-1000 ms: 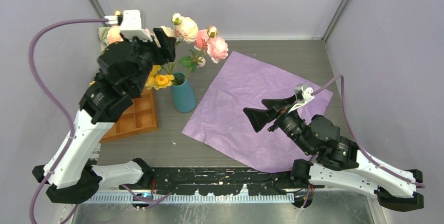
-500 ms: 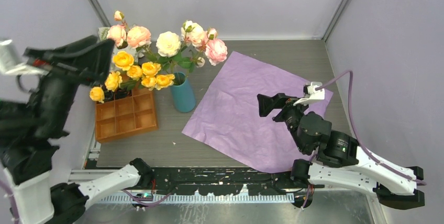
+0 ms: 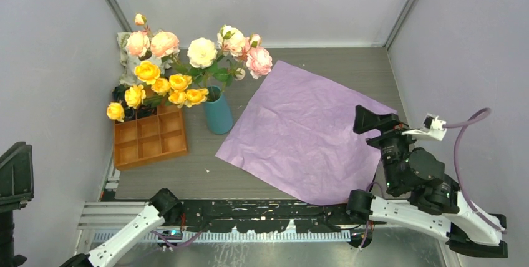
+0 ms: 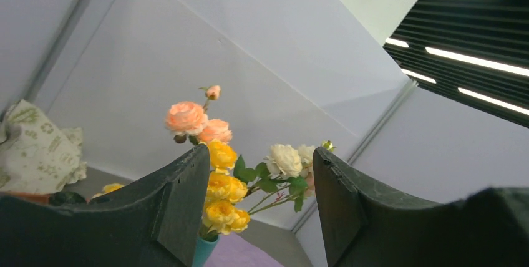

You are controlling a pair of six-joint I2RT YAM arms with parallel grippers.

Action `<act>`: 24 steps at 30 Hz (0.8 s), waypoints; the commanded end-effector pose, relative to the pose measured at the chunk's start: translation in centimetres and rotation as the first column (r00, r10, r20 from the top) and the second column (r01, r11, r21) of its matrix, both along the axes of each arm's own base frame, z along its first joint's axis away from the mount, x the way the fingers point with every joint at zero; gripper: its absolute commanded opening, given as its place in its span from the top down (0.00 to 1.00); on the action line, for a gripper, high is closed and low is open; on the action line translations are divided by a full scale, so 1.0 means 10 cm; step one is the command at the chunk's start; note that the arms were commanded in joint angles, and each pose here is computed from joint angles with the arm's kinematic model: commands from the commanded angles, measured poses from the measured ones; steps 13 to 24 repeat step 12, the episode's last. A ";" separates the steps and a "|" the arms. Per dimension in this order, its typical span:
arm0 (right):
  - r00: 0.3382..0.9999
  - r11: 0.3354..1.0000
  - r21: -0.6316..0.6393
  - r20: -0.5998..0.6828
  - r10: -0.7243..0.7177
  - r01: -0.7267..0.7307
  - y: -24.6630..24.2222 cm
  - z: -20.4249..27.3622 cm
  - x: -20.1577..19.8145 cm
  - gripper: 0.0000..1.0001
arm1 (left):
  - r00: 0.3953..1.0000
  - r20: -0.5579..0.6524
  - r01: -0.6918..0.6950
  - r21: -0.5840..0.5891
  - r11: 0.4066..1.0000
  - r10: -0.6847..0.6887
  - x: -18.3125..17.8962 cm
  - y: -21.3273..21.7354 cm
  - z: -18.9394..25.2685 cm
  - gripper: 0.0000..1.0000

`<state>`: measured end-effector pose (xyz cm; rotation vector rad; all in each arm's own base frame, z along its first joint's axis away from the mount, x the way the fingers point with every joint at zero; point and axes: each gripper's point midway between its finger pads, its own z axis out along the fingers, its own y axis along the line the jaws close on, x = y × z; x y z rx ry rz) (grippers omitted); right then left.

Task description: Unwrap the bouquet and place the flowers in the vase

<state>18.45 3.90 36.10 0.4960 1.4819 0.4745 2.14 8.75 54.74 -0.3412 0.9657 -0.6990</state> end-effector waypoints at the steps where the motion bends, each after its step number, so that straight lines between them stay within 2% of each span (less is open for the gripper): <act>1: 0.994 0.993 0.025 -0.013 -0.111 0.112 -0.29 0.00 -0.03 0.01 | 0.985 -0.142 -0.095 0.006 0.995 0.095 0.14 0.11 -0.37 0.38; 7: 0.991 0.991 0.028 -0.026 -0.129 0.130 -0.38 0.00 -0.06 0.04 | 0.978 -0.180 -0.108 0.002 0.994 0.107 0.12 0.18 -0.48 0.39; 12: 0.990 0.987 0.076 -0.019 -0.138 0.139 -0.43 -0.04 -0.08 0.01 | 0.975 -0.192 -0.115 -0.007 0.993 0.112 0.09 0.21 -0.55 0.39; 24: 0.990 0.987 0.076 -0.019 -0.138 0.139 -0.43 -0.04 -0.08 0.01 | 0.975 -0.192 -0.115 -0.007 0.993 0.112 0.09 0.21 -0.55 0.39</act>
